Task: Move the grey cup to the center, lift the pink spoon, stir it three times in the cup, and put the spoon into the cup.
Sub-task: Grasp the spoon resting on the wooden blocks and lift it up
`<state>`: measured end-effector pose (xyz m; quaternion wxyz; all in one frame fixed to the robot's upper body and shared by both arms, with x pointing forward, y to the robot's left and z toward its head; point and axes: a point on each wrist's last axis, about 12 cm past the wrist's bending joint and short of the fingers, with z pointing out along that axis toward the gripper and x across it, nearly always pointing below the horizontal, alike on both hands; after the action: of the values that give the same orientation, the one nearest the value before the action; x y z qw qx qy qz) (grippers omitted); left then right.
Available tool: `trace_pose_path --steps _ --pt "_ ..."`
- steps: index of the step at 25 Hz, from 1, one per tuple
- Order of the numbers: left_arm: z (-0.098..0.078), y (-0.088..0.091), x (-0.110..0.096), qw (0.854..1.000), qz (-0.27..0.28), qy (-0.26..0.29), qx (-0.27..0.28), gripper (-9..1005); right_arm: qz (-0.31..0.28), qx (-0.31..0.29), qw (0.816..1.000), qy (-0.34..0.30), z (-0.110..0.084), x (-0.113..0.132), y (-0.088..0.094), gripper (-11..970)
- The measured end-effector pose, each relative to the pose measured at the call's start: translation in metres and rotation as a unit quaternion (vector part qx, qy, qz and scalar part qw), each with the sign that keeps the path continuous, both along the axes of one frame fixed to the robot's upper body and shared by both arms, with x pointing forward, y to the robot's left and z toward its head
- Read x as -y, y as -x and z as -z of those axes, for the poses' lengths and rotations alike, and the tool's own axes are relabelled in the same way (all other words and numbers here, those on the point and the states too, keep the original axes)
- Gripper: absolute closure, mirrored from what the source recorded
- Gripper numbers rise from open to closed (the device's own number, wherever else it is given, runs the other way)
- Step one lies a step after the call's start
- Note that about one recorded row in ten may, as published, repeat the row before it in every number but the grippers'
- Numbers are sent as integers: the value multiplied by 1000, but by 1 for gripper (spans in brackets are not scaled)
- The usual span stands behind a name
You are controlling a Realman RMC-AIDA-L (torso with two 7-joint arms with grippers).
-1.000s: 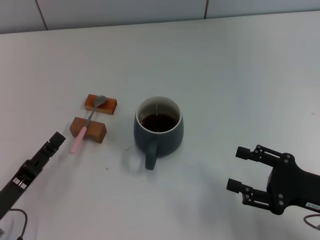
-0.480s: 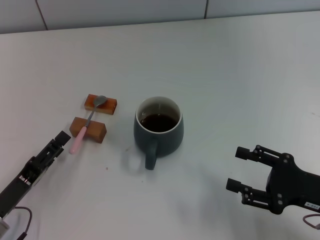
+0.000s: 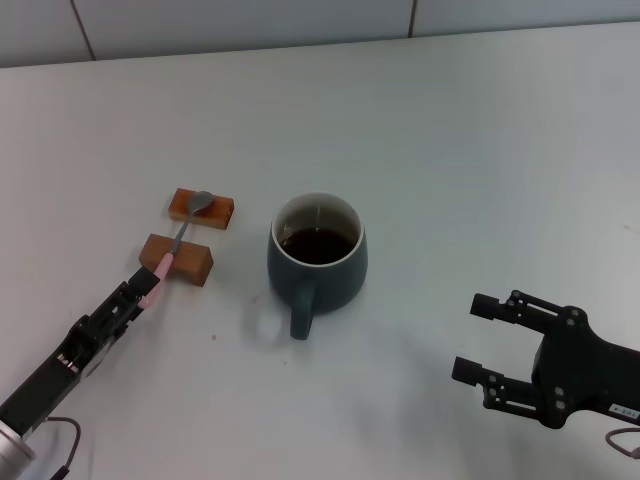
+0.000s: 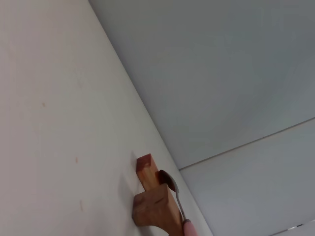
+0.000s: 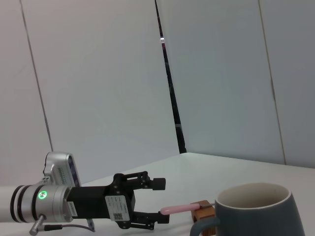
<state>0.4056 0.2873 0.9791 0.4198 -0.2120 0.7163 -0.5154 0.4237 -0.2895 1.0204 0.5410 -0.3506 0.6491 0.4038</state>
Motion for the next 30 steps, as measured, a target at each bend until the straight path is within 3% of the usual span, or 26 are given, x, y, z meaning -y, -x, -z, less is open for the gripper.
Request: trace_pose_path --steps 30 --pt "-1 -15 7 999 15 20 -21 314 0 -2 1000 2 1 -2 -2 198"
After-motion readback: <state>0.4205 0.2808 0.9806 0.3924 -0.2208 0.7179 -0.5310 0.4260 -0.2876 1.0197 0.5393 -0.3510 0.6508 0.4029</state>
